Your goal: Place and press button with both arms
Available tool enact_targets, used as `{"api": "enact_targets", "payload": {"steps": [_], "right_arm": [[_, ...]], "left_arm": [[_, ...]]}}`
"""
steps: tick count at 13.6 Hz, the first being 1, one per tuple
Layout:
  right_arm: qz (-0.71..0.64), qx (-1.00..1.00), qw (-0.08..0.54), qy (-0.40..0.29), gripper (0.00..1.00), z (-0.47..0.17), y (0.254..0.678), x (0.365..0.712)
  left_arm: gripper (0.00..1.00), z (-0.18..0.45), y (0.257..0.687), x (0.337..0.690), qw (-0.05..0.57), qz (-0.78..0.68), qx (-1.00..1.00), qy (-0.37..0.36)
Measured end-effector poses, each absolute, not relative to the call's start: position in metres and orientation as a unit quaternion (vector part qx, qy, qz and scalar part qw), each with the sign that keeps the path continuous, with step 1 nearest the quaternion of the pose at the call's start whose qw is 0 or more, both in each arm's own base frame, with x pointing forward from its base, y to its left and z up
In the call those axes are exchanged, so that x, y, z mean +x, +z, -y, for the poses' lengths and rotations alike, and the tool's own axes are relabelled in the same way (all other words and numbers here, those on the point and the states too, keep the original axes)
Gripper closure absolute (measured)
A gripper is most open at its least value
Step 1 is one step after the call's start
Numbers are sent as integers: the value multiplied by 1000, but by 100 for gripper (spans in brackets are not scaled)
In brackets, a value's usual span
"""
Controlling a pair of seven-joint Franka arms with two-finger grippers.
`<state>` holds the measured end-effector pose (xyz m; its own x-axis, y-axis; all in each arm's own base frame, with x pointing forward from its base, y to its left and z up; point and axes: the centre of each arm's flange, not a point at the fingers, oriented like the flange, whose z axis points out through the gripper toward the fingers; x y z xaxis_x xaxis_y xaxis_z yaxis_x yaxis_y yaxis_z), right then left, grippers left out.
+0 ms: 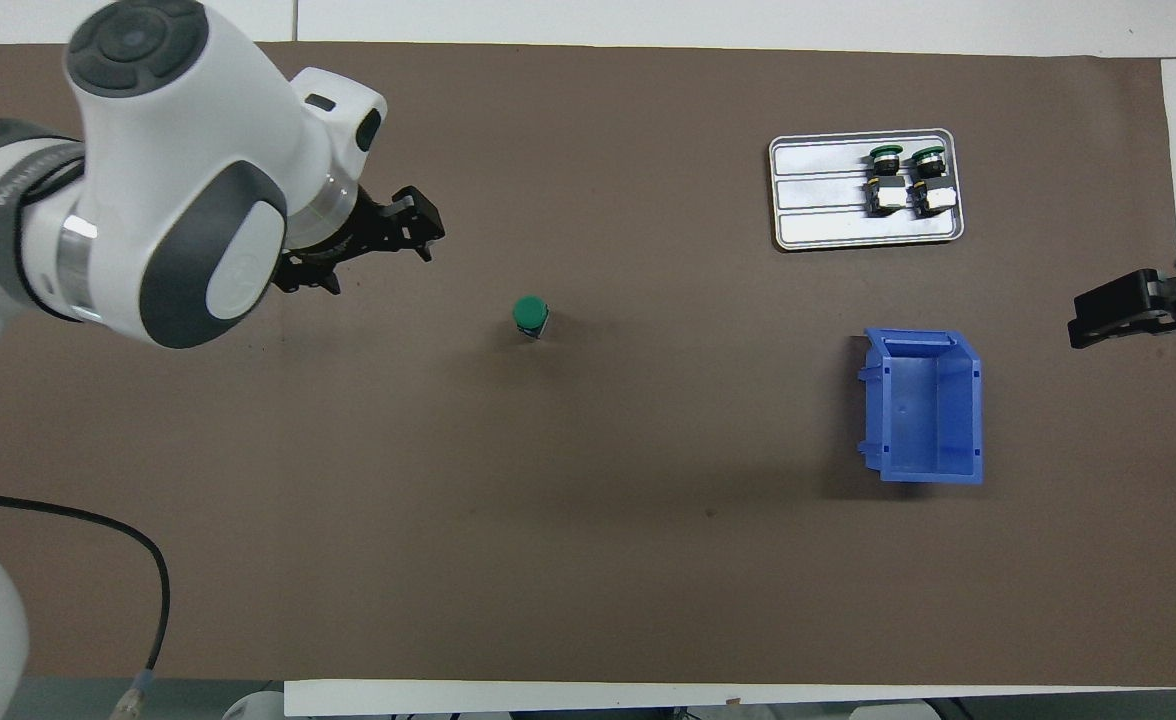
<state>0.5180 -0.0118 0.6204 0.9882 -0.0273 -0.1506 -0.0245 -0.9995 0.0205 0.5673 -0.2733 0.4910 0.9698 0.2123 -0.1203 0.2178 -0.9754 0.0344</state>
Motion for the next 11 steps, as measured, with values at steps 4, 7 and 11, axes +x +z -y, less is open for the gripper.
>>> {"api": "enact_targets", "payload": {"steps": [4,7,11], "right_arm": [[13,997,9,-76,1,12,620,518],[13,997,9,-76,1,12,620,518],[13,997,9,-76,1,12,620,518]], "left_arm": [[0,181,530,579,28,-111,992,-59],[0,123,556,579,24,-111,992,-47],[0,72,575,576,-17,-58,998,-31]]}}
